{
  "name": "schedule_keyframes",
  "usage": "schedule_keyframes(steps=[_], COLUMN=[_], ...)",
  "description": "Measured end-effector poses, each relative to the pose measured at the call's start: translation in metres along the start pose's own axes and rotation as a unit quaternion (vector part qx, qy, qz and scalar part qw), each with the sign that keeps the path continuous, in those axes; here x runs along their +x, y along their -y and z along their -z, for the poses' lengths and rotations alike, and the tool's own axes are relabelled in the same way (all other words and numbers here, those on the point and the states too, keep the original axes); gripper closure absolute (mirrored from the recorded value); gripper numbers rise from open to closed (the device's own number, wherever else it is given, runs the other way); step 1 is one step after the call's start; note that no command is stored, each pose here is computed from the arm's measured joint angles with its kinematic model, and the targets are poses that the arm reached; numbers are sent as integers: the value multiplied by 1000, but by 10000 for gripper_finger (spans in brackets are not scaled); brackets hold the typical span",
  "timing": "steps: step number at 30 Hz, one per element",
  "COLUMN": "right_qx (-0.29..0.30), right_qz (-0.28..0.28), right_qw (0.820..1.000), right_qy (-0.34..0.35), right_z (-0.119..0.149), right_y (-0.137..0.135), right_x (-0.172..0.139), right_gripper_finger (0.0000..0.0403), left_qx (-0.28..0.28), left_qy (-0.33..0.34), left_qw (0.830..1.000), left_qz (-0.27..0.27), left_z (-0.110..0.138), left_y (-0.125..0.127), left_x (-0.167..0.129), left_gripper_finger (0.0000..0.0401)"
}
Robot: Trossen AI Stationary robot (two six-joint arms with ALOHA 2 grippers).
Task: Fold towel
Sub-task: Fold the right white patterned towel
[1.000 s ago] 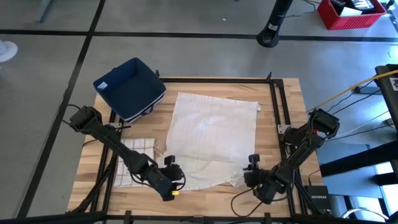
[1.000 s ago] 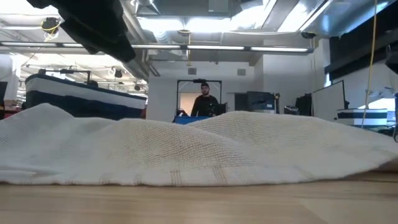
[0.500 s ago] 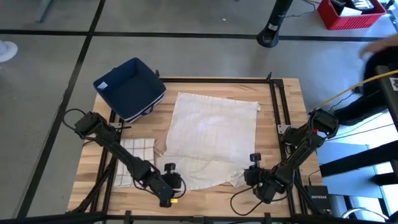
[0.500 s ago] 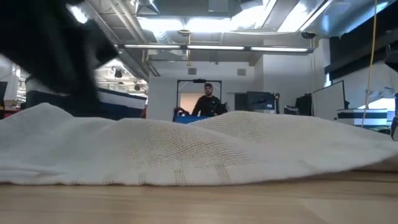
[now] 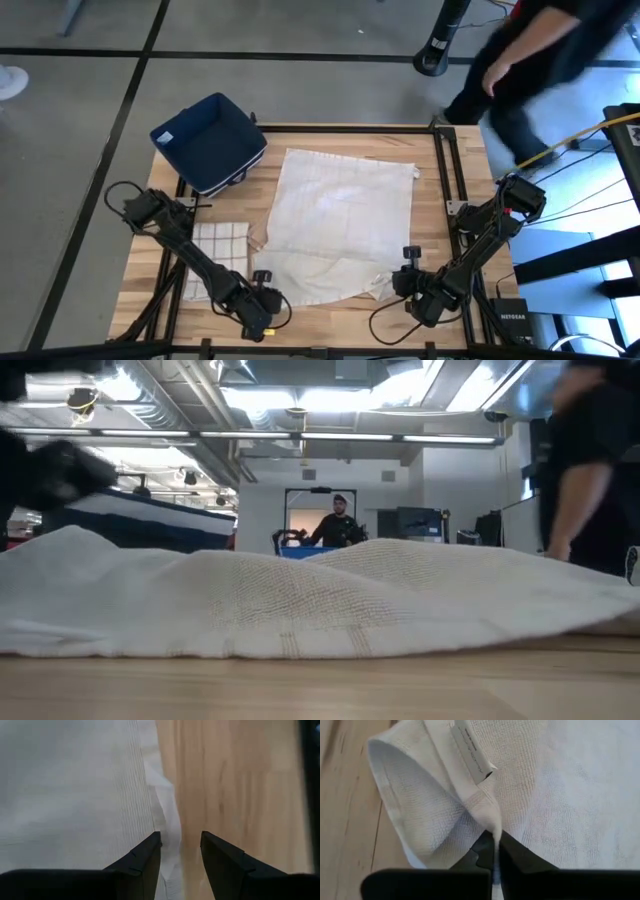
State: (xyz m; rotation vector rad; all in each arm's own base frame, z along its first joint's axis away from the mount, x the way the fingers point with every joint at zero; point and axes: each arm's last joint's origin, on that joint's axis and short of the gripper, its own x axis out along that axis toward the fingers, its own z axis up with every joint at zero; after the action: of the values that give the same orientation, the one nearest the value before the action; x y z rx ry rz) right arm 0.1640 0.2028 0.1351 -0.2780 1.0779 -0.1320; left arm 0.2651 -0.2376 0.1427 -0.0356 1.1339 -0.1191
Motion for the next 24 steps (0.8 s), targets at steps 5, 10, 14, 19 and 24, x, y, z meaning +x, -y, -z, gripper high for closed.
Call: schedule_keyframes(steps=[5,10,14,19,24], right_qx=[6,8,4,1,22], right_qz=[0,-2,0,15,-22], right_qw=[1000,1000,1000,1000,999], right_qy=[-1,-3,-7,-21,9], right_z=[0,0,-7,-29,-56], right_y=[0,0,-1,-2,-13], right_x=[0,0,-7,-36,-78], right_gripper_finger=[395,396,399,399,400], left_qx=[4,-4,-15,-15,-13], left_qy=[-25,-39,-43,-65,-49], left_qw=[1000,999,998,996,997], left_qz=[-10,-27,-37,-54,-54], left_z=[0,3,3,-6,-30], left_y=[-7,-10,-12,-9,-1], left_x=[15,16,16,0,-41], left_gripper_finger=[270,309,385,396,399])
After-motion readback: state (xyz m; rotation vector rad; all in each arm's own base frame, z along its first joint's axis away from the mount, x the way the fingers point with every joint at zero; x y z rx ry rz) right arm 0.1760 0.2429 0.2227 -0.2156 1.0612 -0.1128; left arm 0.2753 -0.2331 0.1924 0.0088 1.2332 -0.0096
